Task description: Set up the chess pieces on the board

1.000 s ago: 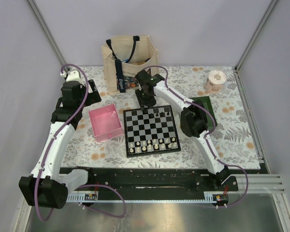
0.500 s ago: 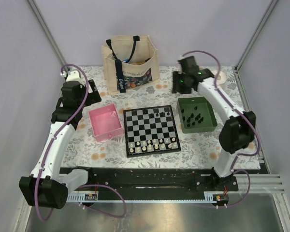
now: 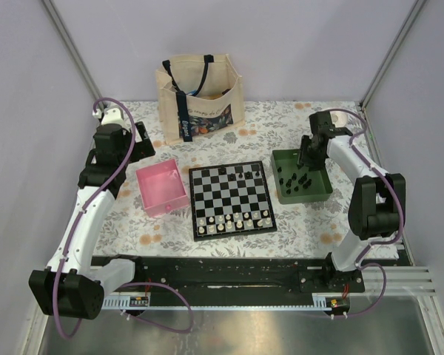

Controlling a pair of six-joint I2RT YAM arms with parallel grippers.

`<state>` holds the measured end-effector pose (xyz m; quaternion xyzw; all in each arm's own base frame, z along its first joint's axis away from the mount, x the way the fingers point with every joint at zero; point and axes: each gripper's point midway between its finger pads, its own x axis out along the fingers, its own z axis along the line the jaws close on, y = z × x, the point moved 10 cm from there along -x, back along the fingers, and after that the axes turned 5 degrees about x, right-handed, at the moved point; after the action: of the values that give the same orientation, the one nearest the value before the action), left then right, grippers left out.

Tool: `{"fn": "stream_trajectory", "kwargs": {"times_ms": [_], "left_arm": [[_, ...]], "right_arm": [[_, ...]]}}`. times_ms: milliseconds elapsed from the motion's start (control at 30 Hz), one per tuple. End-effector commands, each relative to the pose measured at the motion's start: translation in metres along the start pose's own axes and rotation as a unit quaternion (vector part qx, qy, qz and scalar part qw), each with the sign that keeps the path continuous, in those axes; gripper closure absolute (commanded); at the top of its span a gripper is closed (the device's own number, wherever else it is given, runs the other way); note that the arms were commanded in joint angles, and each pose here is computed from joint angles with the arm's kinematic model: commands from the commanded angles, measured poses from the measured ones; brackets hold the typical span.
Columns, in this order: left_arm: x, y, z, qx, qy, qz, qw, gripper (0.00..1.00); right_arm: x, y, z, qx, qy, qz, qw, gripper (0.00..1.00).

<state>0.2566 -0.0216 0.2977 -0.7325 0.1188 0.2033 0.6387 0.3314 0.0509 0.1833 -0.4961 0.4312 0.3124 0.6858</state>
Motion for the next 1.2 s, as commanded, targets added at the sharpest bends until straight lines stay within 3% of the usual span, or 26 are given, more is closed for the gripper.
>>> {"fn": "stream_trajectory", "kwargs": {"times_ms": [0, 267, 1167], "left_arm": [[-0.003, -0.009, -0.001, 0.0, 0.009, -0.025, 1.0, 0.01], [-0.003, -0.008, -0.001, 0.001, 0.007, -0.023, 1.0, 0.01], [-0.003, -0.008, -0.001, 0.001, 0.008, -0.023, 1.0, 0.01]], "right_arm": [[-0.001, -0.017, 0.013, -0.012, -0.039, -0.025, 0.999, 0.53], [0.02, -0.019, 0.021, -0.028, -0.064, 0.012, 0.998, 0.59], [0.056, -0.004, 0.027, -0.068, -0.017, 0.074, 0.995, 0.57]]}}
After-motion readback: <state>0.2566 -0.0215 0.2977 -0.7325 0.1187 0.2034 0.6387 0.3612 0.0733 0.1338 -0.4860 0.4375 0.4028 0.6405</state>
